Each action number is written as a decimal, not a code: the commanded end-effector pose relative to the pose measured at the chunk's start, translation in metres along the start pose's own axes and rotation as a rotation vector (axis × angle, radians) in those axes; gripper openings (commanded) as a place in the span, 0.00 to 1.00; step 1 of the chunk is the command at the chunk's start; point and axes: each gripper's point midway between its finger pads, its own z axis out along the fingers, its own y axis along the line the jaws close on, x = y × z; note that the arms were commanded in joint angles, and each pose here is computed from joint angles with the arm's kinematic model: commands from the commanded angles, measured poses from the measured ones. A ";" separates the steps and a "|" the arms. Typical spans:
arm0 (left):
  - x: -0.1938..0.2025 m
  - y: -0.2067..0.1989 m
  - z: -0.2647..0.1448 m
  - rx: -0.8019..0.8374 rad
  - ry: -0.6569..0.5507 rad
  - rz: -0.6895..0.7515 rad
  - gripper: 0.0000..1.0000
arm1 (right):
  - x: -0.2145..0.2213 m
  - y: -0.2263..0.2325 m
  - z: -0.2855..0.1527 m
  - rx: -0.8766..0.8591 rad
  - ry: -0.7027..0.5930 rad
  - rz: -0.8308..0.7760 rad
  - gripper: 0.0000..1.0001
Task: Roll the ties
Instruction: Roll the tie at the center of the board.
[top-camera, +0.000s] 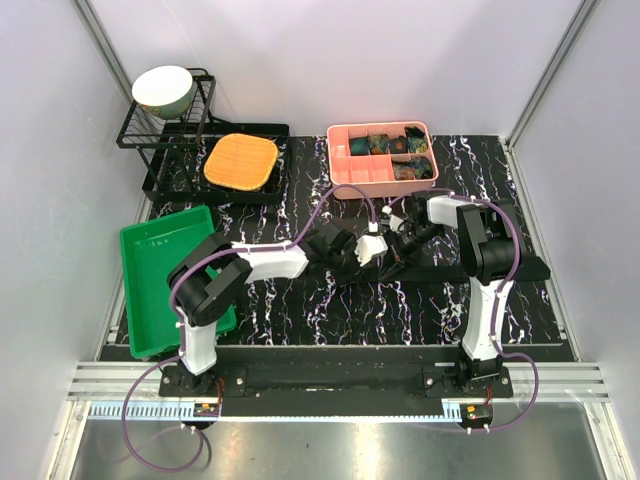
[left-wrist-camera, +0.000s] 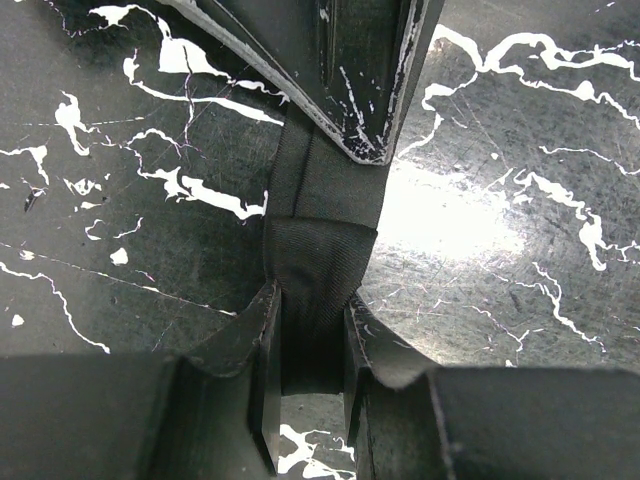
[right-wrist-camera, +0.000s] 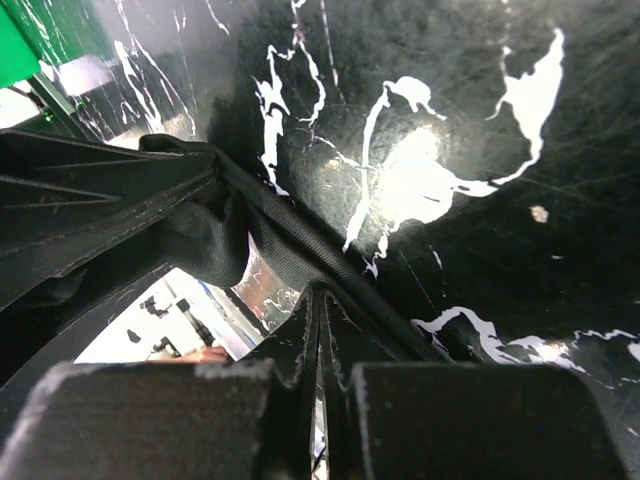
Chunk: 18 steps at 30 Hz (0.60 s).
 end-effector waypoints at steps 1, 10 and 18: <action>0.019 0.003 -0.007 0.007 0.062 -0.035 0.00 | -0.004 -0.036 0.009 0.164 0.001 -0.012 0.03; -0.032 0.005 -0.032 0.064 -0.103 0.112 0.06 | -0.002 -0.048 0.013 0.214 0.019 0.052 0.02; 0.004 0.009 -0.020 0.072 0.035 0.139 0.05 | -0.002 -0.050 0.015 0.220 0.033 0.079 0.01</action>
